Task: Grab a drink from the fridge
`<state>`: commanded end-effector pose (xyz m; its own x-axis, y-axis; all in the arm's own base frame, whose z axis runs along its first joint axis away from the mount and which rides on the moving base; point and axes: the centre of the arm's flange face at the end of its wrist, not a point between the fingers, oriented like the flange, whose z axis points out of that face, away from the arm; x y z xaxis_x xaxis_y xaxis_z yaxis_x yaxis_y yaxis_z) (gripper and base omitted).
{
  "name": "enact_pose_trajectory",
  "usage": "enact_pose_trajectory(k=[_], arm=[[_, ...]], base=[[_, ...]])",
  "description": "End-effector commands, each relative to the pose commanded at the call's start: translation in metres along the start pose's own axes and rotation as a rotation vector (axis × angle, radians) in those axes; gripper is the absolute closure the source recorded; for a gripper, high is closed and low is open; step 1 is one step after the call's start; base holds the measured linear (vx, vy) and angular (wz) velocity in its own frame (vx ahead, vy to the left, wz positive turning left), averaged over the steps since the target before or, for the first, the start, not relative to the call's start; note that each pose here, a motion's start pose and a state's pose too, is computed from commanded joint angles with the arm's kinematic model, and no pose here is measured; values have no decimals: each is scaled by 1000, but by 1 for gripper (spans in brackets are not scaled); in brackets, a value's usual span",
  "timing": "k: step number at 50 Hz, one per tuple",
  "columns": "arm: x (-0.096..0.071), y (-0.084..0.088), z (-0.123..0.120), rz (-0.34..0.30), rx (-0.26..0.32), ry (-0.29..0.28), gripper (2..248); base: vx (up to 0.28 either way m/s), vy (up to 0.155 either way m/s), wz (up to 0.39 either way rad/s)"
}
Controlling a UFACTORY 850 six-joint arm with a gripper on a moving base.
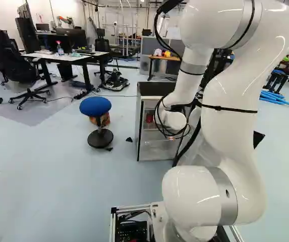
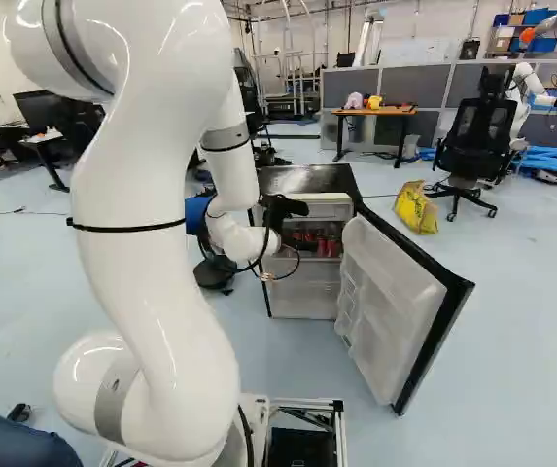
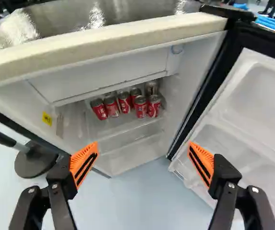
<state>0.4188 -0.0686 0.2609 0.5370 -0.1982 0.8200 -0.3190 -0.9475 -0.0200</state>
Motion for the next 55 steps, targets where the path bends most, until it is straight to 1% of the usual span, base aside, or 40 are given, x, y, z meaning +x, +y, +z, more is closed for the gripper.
enact_pose_trajectory(k=[4, 8, 55], arm=[[-4, -3, 4, -30, 32, -21, 3], [-8, -4, 7, -42, 44, -32, 3], [-46, -6, 50, -54, 35, -123, 3]], base=[[0, 0, 0], [0, 0, 0], [0, 0, 0]])
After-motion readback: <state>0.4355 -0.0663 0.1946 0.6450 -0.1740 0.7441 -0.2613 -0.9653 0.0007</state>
